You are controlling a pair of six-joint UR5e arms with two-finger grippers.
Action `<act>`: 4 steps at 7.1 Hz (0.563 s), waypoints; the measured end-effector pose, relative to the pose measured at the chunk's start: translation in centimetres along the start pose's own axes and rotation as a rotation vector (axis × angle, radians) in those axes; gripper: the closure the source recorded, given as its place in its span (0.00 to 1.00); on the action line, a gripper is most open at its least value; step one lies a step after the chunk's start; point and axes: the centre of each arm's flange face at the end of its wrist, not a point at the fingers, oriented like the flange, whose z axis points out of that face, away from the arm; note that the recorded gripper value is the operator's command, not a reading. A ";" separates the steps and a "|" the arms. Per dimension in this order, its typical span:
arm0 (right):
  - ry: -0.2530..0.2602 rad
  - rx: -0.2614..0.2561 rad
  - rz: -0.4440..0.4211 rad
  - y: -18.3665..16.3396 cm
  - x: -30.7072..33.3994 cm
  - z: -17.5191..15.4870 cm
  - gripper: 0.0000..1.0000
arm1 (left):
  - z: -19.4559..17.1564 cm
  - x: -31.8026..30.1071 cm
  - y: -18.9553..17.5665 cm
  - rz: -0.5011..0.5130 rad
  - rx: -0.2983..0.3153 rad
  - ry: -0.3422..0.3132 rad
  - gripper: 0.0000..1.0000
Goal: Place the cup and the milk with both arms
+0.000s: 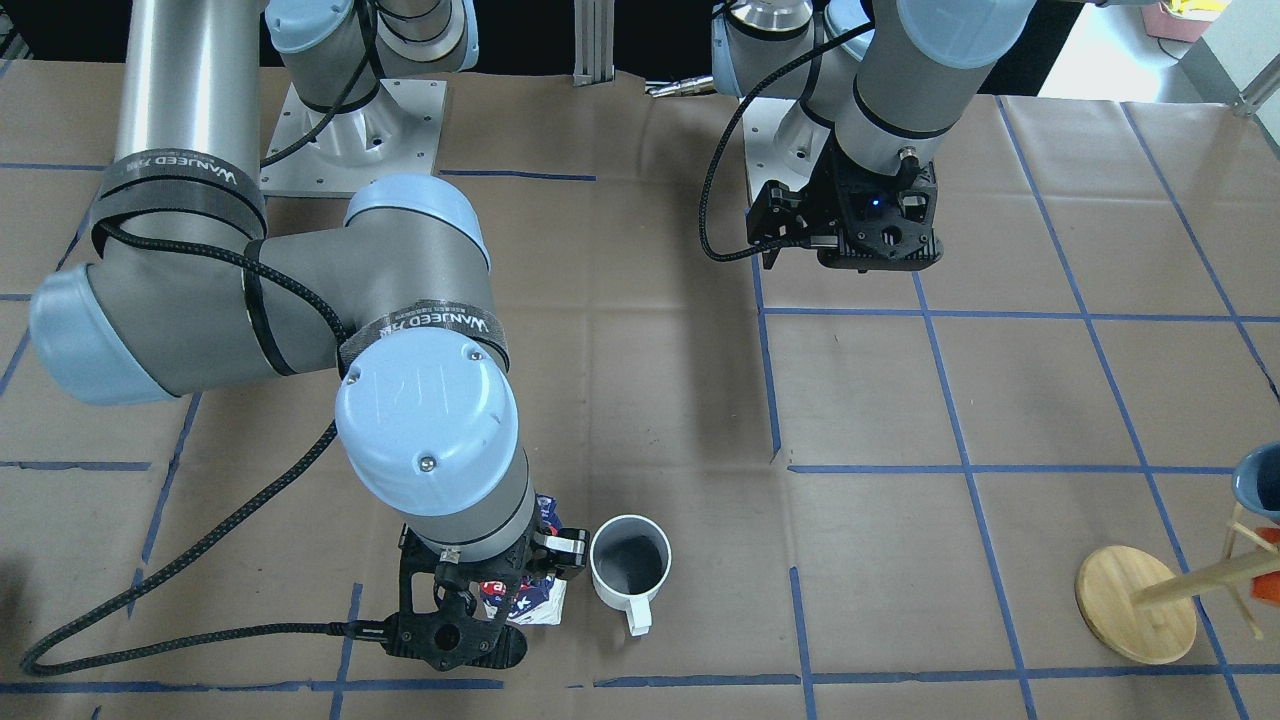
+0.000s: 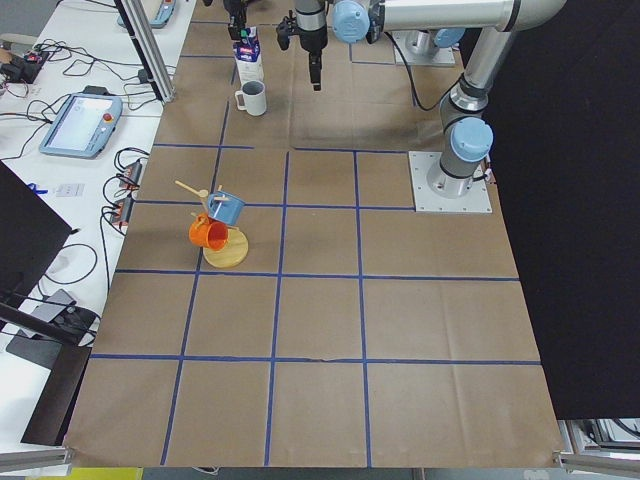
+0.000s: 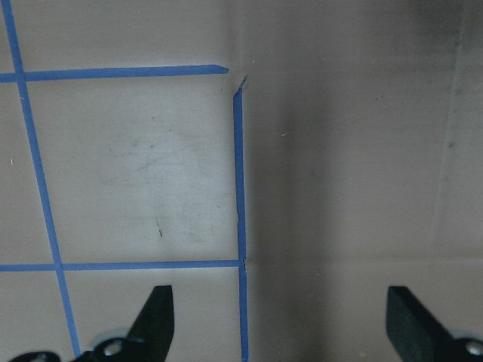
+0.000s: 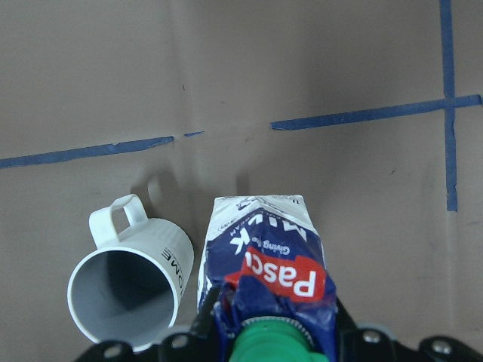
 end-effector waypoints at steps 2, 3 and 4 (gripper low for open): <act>0.002 -0.015 -0.020 -0.1 -0.6 1.4 0.50 | 0.0 0.0 0.0 -0.001 0.000 0.000 0.00; 0.006 -0.027 -0.040 0.2 -1.2 2.2 0.50 | 0.0 0.0 0.0 -0.001 -0.001 0.000 0.00; 0.011 -0.040 -0.058 0.4 -1.7 3.1 0.45 | 0.0 0.0 0.0 -0.001 -0.001 0.001 0.00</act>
